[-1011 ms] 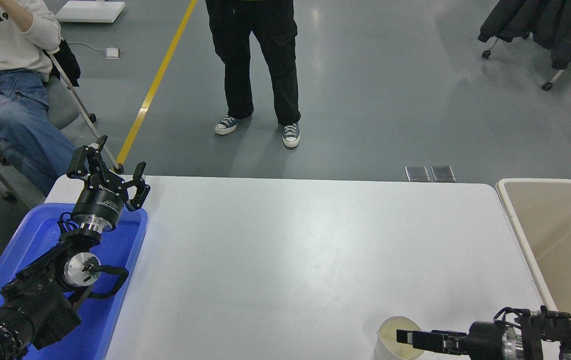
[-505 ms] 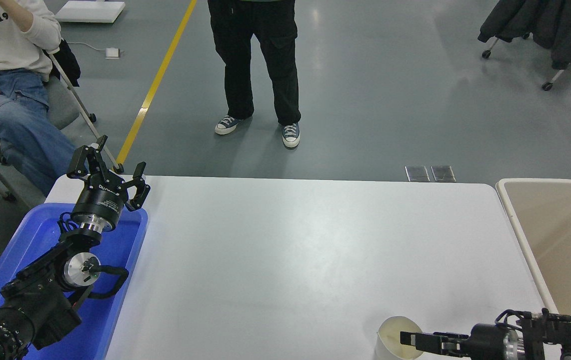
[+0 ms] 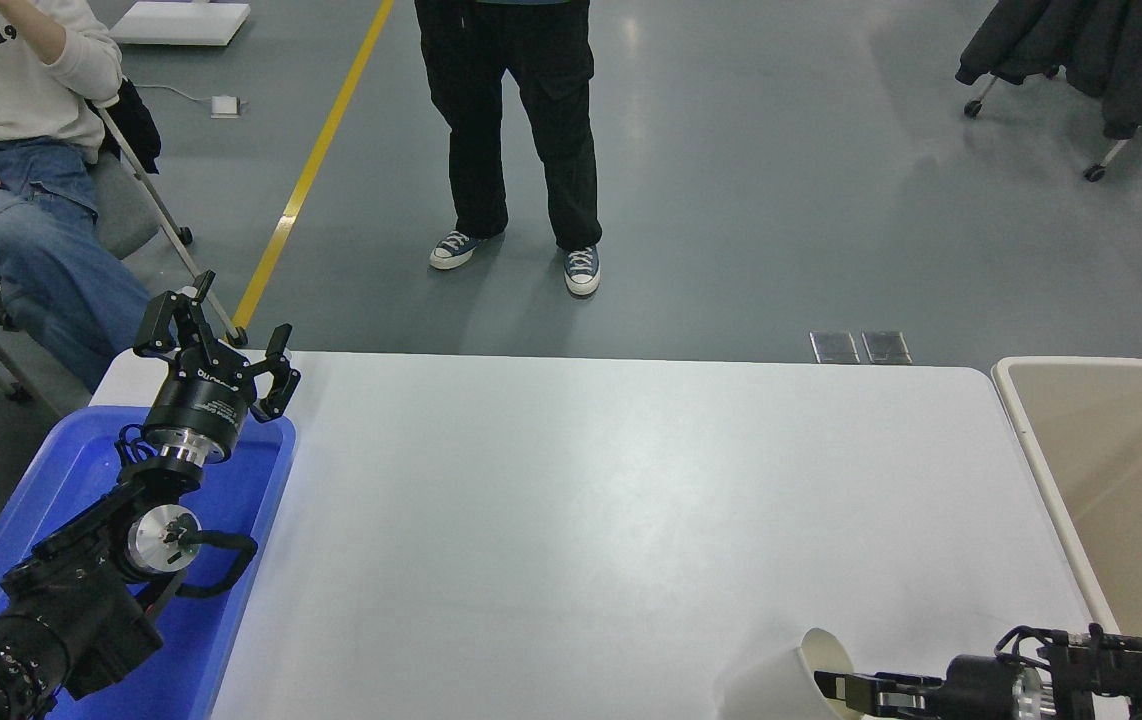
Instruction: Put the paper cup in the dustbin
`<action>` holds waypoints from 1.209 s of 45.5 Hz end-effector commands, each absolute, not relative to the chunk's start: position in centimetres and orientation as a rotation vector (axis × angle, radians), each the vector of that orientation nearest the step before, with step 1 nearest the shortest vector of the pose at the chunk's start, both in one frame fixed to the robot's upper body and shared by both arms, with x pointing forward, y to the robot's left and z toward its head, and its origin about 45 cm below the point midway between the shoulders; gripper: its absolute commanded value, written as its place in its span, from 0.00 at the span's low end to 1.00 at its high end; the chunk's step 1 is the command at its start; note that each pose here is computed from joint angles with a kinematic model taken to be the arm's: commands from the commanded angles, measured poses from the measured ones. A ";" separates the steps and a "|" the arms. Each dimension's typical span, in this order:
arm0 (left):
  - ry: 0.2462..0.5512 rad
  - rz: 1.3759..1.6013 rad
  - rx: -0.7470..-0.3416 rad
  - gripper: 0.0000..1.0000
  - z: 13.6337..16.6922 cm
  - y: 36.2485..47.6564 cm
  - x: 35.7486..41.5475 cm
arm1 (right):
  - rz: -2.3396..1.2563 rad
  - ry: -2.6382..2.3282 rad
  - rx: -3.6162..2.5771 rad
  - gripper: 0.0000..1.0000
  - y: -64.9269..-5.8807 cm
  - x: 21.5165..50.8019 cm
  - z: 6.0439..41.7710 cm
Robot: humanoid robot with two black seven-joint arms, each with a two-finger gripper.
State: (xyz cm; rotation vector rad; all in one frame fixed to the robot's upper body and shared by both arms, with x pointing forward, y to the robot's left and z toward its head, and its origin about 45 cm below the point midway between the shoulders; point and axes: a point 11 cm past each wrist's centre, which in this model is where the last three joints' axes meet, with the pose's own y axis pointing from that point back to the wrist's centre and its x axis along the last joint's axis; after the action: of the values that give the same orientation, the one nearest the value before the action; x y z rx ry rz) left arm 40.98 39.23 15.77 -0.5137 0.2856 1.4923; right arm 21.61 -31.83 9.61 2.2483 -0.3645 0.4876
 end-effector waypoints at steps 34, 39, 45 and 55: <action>0.284 1.493 -0.513 1.00 15.80 39.3 40.97 | 0.586 -0.453 2.161 0.00 -37.5 24.2 27.1; 0.284 1.492 -0.514 1.00 15.83 39.3 40.99 | 0.598 -0.469 2.154 0.00 -37.9 25.0 29.4; 0.284 1.492 -0.514 1.00 15.83 39.3 40.99 | 0.622 -0.479 2.132 0.00 -38.4 25.6 31.7; 0.284 1.492 -0.514 1.00 15.83 39.3 40.99 | 0.637 -0.524 2.128 0.00 -39.0 26.5 33.8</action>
State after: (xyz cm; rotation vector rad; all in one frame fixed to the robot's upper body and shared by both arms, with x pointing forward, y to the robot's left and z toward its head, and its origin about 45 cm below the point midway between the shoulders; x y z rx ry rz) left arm 40.98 39.24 15.81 -0.5140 0.2849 1.4917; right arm 25.74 -38.26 30.83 2.1384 -0.4794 0.6181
